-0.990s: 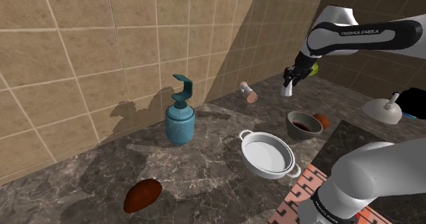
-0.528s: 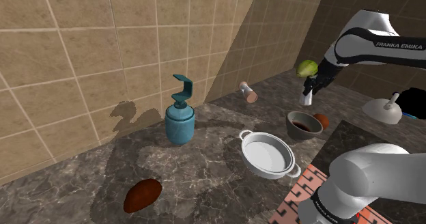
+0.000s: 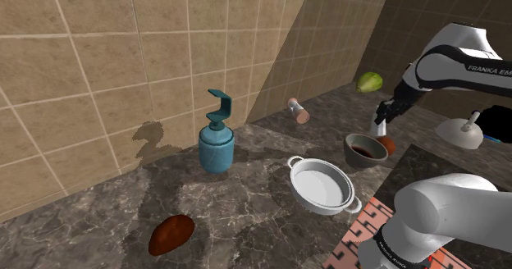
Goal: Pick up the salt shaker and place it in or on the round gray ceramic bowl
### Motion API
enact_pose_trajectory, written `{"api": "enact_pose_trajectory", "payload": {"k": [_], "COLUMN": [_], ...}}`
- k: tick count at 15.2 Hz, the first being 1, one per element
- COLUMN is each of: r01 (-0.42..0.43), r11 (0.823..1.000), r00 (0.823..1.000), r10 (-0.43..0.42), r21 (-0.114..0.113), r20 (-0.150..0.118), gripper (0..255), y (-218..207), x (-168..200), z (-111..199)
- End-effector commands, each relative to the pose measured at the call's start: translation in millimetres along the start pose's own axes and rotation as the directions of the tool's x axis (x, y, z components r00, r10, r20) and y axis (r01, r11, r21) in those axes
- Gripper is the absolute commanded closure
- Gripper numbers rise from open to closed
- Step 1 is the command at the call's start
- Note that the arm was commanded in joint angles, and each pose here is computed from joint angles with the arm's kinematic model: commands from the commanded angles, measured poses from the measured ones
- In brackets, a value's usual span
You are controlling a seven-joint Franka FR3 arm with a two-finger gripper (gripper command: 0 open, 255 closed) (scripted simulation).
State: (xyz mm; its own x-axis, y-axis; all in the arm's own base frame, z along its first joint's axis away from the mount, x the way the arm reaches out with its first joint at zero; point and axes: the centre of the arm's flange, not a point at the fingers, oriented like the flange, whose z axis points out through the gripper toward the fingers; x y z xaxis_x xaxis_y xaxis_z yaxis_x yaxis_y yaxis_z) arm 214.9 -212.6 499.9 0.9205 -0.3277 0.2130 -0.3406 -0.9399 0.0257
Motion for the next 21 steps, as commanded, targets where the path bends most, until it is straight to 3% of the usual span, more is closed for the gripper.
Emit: {"api": "enact_pose_trajectory", "payload": {"k": [1, 11, 18, 19, 21], "r01": [0.000, 0.000, 0.000, 0.000, 0.000], "r11": [1.000, 1.000, 1.000, 1.000, 1.000], "r00": [1.000, 1.000, 1.000, 1.000, 1.000], "r10": [0.000, 0.000, 0.000, 0.000, 0.000], "r21": [0.000, 0.000, 0.000, 0.000, 0.000], "r20": [-0.001, -0.001, -0.001, -0.001, -0.001], "gripper": [255, 255, 255, 0, 0], "y": [-0.4, -1.7, -1.7, -1.7, -1.7], "x": [-2.8, -13.9, -13.9, -13.9, -13.9], "z": [9.6, 60.8, 60.8, 60.8, 60.8]}}
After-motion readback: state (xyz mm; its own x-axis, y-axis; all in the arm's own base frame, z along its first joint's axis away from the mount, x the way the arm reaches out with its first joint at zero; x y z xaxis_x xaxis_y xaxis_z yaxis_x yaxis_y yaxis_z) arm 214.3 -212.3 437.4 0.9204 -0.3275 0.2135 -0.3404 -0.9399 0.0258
